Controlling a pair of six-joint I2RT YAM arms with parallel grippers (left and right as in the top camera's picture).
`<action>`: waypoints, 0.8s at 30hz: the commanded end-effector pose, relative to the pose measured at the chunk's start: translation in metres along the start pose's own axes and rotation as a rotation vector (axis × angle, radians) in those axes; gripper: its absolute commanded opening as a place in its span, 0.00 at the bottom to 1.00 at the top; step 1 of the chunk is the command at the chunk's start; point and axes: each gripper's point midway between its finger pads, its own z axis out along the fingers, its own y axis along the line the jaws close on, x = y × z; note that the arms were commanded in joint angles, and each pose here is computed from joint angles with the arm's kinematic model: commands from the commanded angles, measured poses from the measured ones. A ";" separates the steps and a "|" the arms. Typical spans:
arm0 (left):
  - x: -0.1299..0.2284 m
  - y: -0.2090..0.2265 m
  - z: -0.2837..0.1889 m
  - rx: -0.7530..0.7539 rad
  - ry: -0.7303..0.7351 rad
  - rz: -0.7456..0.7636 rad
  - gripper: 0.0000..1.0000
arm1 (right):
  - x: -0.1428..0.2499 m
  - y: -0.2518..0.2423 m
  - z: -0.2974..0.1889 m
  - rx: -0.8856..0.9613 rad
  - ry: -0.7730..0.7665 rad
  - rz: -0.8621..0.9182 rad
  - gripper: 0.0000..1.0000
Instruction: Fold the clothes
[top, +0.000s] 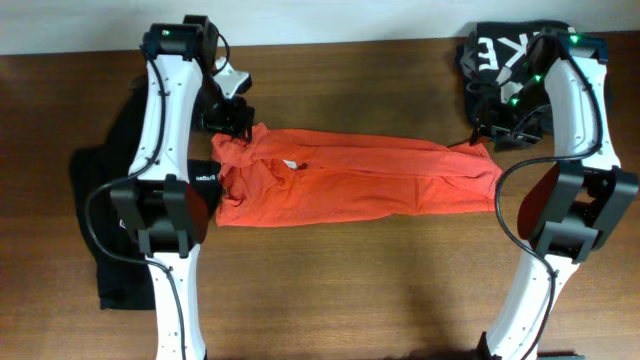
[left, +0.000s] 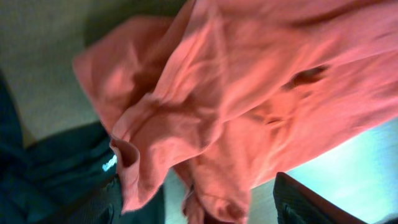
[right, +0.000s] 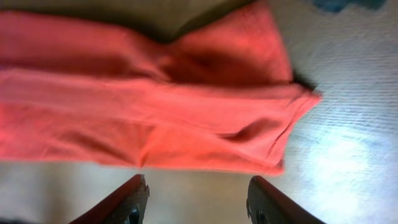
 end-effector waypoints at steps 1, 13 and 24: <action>-0.007 -0.027 -0.086 0.075 -0.245 0.044 0.80 | 0.000 0.022 -0.037 -0.043 -0.072 -0.052 0.57; 0.047 -0.003 -0.015 0.156 0.045 -0.144 0.87 | 0.006 0.029 -0.060 -0.036 -0.116 -0.105 0.63; 0.068 0.048 0.042 0.064 0.112 -0.239 0.01 | 0.000 0.029 -0.061 -0.033 -0.140 -0.112 0.63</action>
